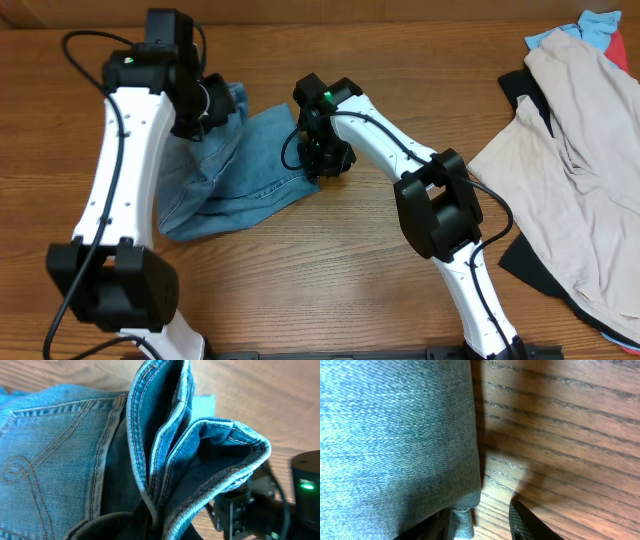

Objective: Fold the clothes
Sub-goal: 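Lower the right gripper onto the jeans' right edge to hold it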

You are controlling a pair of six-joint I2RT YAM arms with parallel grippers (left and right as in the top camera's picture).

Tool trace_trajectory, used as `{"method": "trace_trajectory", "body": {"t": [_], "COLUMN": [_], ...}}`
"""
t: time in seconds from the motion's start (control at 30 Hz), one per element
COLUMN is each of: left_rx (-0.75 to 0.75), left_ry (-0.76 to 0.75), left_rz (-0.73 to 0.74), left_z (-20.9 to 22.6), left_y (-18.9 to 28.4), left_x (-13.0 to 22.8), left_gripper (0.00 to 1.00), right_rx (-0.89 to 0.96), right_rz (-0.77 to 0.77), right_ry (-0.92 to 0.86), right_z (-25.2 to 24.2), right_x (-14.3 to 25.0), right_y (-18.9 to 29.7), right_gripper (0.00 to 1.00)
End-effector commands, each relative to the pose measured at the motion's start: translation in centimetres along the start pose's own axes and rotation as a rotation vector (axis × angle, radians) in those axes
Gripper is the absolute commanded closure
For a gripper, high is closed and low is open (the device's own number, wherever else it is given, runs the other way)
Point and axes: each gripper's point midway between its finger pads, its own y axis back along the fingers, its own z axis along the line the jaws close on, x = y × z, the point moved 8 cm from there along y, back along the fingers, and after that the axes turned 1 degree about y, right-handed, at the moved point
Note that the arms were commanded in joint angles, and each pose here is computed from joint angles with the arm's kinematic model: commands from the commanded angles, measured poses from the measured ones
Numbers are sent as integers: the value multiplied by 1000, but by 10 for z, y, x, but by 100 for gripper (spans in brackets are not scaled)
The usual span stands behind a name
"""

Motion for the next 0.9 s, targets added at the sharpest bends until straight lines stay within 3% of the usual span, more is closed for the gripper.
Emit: {"method": "trace_trajectory", "body": {"t": [0.0, 0.4, 0.77, 0.8, 0.87], "left_rx": [37, 3, 43, 43, 42], "left_ry": [7, -49, -19, -21, -24], "left_rz": [61, 81, 9, 10, 10], "left_z": [-13, -31, -47, -47, -48], "left_y": [-13, -35, -37, -37, -37], "left_x": [6, 14, 7, 7, 8], "left_gripper": [92, 91, 92, 90, 70], "right_rx": [-20, -17, -15, -15, -15], "right_rz": [53, 65, 72, 73, 74], "right_ry": [6, 3, 1, 1, 1], "right_z": [6, 6, 5, 5, 5], "right_x": [9, 11, 12, 12, 12], "right_y": [-14, -14, -14, -14, -14], "right_gripper": [57, 57, 57, 58, 57]}}
